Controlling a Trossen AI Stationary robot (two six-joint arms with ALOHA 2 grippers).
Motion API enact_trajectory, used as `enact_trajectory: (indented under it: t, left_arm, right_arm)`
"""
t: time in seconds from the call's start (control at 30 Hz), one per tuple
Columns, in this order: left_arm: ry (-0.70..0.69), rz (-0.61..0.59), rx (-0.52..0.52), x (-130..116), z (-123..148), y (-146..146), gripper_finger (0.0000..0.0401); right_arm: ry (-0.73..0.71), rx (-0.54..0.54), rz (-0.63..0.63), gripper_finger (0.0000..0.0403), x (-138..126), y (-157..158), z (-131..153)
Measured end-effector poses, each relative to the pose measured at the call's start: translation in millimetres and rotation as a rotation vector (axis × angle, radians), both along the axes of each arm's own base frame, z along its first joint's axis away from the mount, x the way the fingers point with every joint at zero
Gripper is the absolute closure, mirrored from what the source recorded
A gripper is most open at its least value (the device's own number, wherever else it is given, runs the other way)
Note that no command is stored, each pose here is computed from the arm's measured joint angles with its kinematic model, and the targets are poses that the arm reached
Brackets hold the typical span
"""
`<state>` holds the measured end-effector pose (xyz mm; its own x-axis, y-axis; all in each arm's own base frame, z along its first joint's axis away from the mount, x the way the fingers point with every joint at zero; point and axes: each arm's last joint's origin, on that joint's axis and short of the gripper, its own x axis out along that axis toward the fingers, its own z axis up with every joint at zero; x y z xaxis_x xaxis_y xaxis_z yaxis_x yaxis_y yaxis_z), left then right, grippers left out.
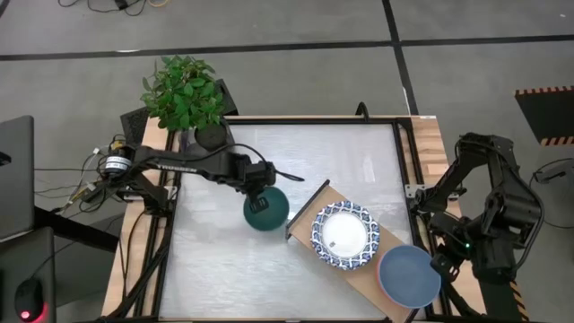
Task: Place and stack bowls onto a shelf
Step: Stack the green bowl on top of the blue bowl on the shelf
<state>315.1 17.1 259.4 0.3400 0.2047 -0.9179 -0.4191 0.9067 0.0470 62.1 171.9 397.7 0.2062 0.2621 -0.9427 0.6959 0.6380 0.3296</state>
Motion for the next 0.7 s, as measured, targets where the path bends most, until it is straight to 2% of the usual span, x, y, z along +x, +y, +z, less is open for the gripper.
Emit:
enact_trajectory:
  t: [0.23,0.47,0.6,0.7]
  left_arm:
    - [0.011,0.055,0.106,-1,33,5,0.0401]
    - [-0.072,0.096,0.162,2,69,14,0.0401]
    - [-0.125,0.133,0.216,2,90,20,0.0401]
    - [-0.171,0.156,0.267,1,107,25,0.0401]
  right_arm:
    - [-0.04,0.03,0.004,0.0354,-3,-12,7]
    - [-0.098,0.081,0.04,0.0354,-10,-34,17]
    - [-0.234,0.074,0.063,0.0354,-13,-52,24]
    - [-0.405,0.035,0.056,0.0354,-14,-69,31]
